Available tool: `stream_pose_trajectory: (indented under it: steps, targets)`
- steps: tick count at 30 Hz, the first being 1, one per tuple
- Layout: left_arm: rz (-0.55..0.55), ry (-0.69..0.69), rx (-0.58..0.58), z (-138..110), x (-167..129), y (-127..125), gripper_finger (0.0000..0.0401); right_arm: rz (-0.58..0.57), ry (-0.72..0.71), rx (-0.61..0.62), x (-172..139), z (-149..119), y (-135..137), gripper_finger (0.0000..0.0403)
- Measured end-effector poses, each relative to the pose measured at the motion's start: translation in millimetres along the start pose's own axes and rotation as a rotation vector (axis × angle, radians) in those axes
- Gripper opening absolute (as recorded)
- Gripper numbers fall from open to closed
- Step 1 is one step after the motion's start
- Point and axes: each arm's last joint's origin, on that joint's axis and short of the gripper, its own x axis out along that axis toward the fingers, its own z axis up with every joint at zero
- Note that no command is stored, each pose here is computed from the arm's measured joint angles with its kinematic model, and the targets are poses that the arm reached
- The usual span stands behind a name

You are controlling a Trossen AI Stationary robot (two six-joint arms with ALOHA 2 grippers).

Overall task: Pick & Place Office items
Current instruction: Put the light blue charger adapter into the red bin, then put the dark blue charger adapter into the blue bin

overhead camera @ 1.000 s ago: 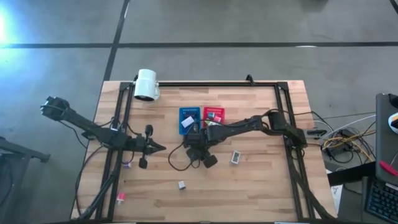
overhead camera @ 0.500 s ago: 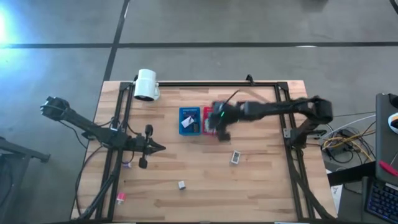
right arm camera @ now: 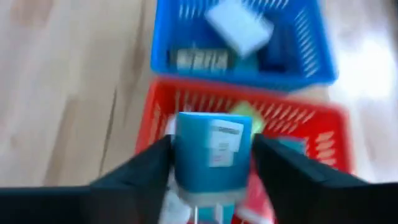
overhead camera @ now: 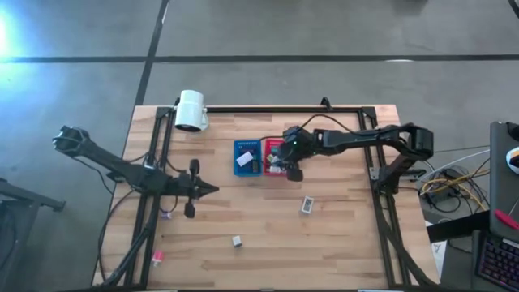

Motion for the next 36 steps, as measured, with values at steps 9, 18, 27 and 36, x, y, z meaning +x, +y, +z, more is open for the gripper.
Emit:
stream_pose_trajectory:
  steps: [9, 18, 27, 36]
  targets:
    - [0.21, 0.433, -0.236, 75, -4, -1, 0.0045, -0.026, -0.122, 0.101, -28, 11, 1, 0.0357]
    - [0.366, 1.123, -0.379, 86, -9, -16, 0.0121, -0.066, -0.302, 0.156, -63, -25, 22, 0.0331]
    - [0.29, 1.369, -0.397, 47, -15, -58, 0.026, -0.12, -0.492, 0.169, -90, -68, 36, 0.0298]
    - [0.365, 1.571, -0.431, 0, -26, -60, 0.0306, -0.137, -0.558, 0.142, -106, -75, 39, 0.0271]
